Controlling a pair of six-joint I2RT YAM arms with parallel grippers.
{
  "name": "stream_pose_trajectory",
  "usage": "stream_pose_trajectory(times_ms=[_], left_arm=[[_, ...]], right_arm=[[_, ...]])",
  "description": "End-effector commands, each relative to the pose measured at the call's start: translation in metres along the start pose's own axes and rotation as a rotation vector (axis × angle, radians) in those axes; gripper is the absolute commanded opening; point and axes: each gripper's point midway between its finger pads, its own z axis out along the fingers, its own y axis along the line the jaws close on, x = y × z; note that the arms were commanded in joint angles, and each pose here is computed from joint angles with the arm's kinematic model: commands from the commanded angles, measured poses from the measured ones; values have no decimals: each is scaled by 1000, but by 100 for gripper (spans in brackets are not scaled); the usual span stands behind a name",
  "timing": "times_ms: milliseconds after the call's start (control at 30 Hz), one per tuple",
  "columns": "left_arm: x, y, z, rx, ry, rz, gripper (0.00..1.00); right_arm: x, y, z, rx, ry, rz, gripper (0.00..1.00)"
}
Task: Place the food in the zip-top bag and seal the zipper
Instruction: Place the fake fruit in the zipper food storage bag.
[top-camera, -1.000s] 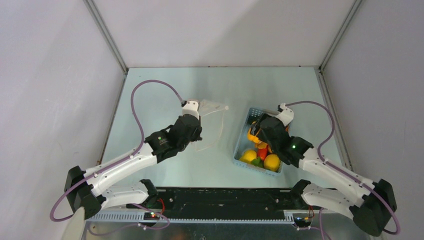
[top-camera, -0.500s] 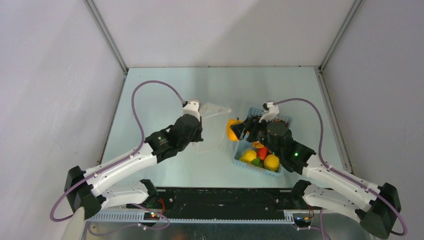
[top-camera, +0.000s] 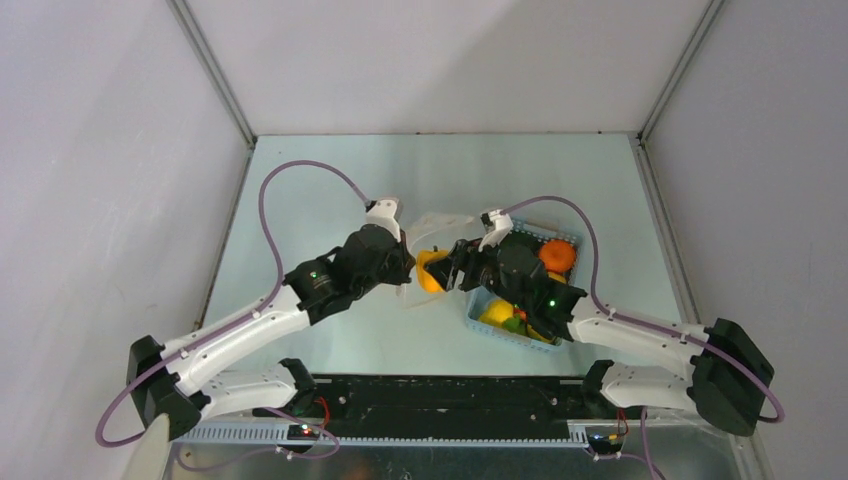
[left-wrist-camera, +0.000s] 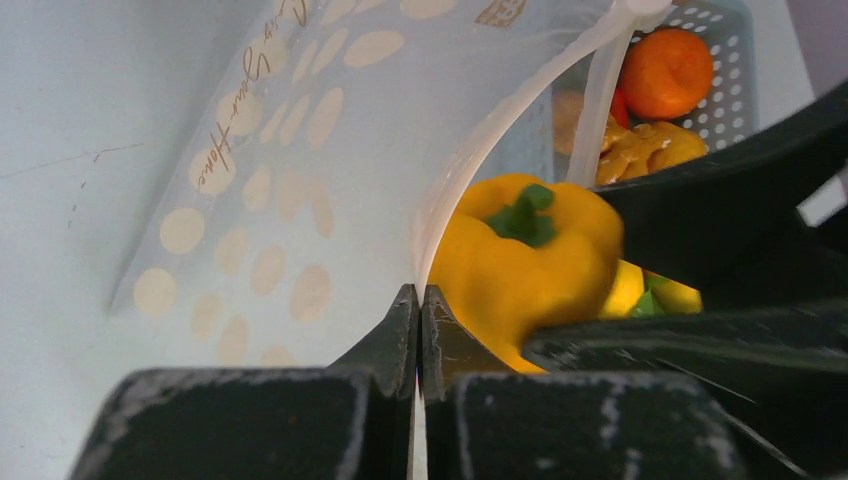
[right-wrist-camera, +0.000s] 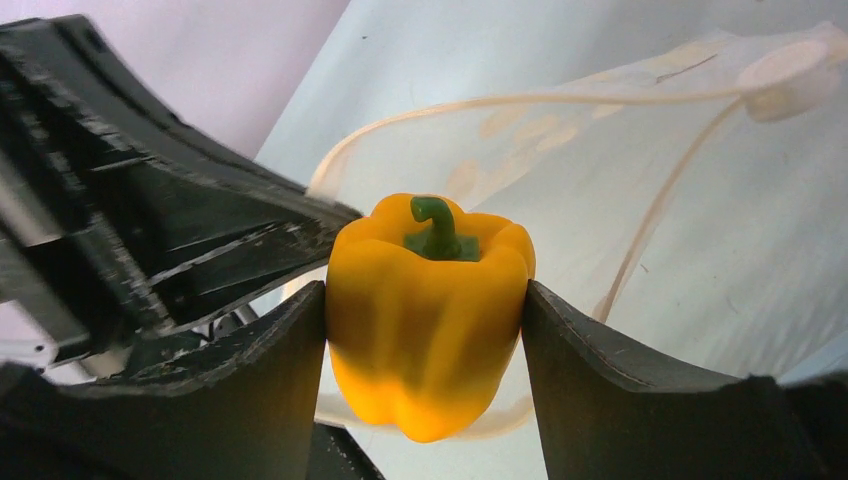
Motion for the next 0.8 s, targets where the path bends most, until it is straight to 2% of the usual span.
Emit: stream_pose_trajectory(times_ms=[0, 67, 100, 233, 300, 767], left_arm=[[-19, -19, -16, 93, -44, -52, 0], [-20, -22, -19, 113, -47, -50, 0], [-20, -23, -19, 121, -50, -48, 0], [-21, -20, -16, 101, -53, -44, 0], [-22, -18, -15, 87, -56, -41, 0], [-34, -4, -13, -1, -124, -50, 0]], right_arm=[[-13, -4, 9, 46, -84, 40, 40], [-9, -11, 11, 79, -82, 50, 48], [-8, -12, 12, 89, -81, 62, 57], [-6, -15, 11, 108, -77, 73, 80], [-7, -15, 9, 110, -78, 69, 86], [-36, -15, -33, 134, -126, -8, 99]])
